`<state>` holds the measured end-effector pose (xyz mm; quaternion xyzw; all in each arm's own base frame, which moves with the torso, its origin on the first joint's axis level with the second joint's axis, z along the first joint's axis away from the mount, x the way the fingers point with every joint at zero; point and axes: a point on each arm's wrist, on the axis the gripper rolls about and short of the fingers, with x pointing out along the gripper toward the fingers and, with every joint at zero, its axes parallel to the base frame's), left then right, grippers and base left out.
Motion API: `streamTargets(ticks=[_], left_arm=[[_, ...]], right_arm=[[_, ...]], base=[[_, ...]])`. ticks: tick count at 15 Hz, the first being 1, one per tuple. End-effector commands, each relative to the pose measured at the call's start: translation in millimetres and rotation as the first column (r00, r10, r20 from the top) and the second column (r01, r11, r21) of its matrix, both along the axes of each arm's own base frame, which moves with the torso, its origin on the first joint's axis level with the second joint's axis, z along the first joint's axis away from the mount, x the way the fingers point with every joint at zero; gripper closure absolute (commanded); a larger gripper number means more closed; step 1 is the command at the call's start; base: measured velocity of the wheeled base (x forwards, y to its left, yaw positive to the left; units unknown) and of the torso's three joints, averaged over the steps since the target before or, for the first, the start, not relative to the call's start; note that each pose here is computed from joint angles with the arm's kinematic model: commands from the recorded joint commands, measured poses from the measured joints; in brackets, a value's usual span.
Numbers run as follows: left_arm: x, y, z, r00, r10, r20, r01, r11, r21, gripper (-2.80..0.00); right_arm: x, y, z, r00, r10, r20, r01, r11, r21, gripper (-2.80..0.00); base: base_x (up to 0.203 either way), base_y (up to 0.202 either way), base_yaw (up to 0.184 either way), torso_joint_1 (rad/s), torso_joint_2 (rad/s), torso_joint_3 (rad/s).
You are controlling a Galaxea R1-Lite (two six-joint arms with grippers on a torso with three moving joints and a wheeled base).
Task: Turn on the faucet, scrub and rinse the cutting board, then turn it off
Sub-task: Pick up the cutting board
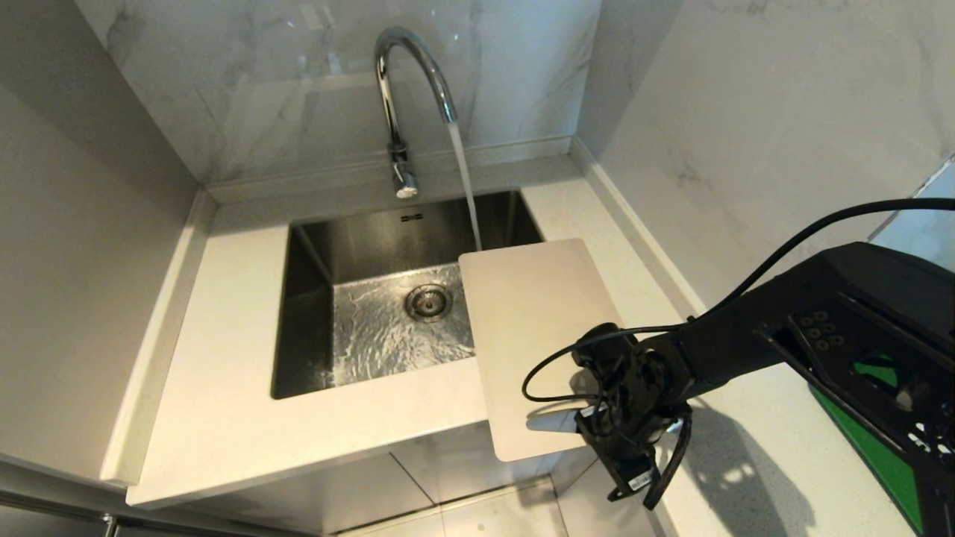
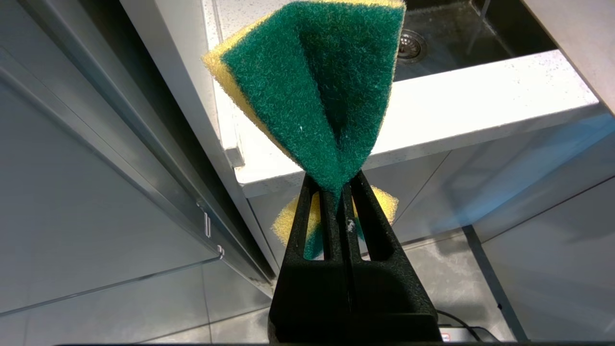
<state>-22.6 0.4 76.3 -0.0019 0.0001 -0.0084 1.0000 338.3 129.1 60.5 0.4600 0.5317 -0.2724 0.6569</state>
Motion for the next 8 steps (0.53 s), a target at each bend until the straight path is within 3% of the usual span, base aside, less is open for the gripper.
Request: streamTargets(ticks=[1, 8], left_arm=[[0.1, 0.0, 0.0, 1.0, 0.0, -0.001, 0.0, 1.0, -0.001, 0.0], [0.1, 0.0, 0.0, 1.0, 0.0, -0.001, 0.0, 1.0, -0.001, 0.0]], right_arm=[[0.0, 0.7, 0.4, 1.0, 0.001, 0.0, -0.001, 1.0, 0.004, 0.0], [-2.1, 0.1, 7.1, 1.0, 0.0, 0.014, 0.0, 1.0, 0.012, 0.0]], base=[[0.0, 0.0, 0.0, 0.0, 0.0, 0.0], [0.0, 0.0, 0.0, 0.0, 0.0, 0.0]])
